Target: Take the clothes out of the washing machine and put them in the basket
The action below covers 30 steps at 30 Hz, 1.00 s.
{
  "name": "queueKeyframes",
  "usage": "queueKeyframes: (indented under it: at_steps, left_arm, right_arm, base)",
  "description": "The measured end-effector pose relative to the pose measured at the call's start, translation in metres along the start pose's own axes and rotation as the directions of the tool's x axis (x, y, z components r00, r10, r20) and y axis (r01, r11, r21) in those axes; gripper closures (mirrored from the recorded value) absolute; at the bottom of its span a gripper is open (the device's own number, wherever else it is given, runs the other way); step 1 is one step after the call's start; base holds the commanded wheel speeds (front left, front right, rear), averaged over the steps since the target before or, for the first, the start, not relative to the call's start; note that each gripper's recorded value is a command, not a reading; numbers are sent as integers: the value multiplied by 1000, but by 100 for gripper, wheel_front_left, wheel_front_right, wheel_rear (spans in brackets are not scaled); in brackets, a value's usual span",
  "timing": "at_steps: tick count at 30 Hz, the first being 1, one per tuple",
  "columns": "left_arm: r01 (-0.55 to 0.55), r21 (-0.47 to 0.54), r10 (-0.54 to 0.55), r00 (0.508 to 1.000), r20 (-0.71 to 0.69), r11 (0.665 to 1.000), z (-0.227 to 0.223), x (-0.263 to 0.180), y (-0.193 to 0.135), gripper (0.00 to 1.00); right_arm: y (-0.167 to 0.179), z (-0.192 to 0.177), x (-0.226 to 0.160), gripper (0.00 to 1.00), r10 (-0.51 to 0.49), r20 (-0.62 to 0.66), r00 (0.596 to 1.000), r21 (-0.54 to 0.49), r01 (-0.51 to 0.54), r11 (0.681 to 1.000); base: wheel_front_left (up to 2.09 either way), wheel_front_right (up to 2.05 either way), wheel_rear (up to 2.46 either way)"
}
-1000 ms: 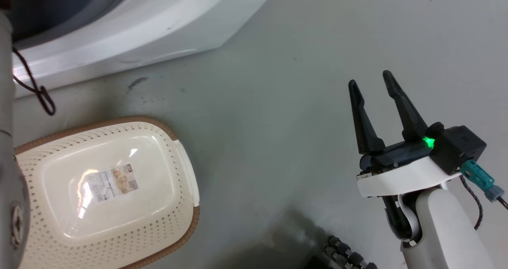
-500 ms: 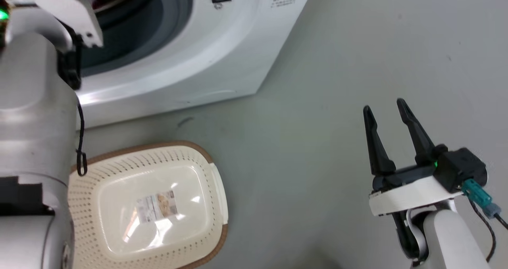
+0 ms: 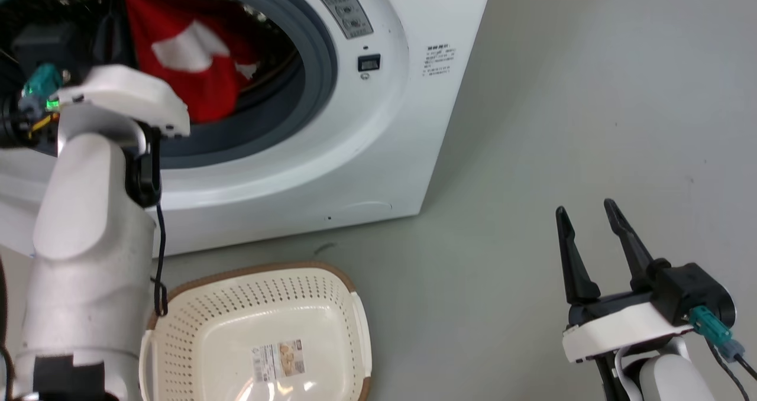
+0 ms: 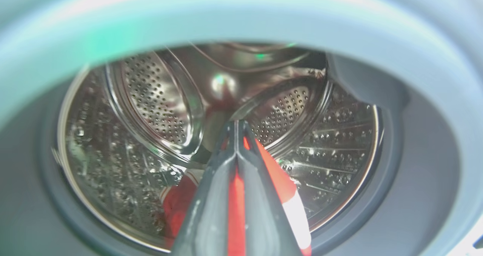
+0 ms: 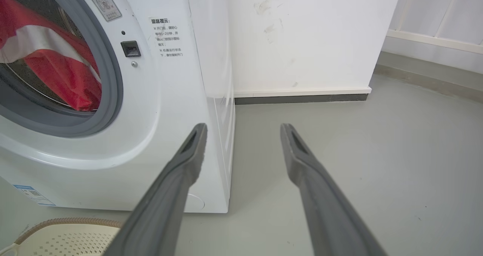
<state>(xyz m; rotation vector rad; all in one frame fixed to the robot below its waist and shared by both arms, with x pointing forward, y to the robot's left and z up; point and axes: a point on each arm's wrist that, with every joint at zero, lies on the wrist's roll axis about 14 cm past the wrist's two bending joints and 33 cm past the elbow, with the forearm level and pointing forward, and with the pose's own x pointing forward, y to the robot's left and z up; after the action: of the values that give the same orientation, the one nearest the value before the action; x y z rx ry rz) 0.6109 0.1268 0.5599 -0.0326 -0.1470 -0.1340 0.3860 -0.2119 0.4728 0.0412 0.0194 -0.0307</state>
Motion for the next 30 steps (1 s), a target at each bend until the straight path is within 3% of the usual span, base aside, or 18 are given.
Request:
queueKeyframes:
  at_steps: [11,22,30]
  left_arm:
    - [1,-2,-1,989,147,1000,53,-67,3,100]
    - [10,18,-16,944,330,1000,109,-127,-2,100]
    - [-1,12,-3,949,314,1000,110,-166,-9,100]
  right_arm:
    - [8,19,-22,0,19,56,998,13,-20,1000]
    - [29,24,-23,0,81,76,994,20,-83,996]
    - [40,19,-18,0,115,64,991,25,-116,993]
  base:
    - [0,0,0]
    - [0,0,0]
    - [0,0,0]
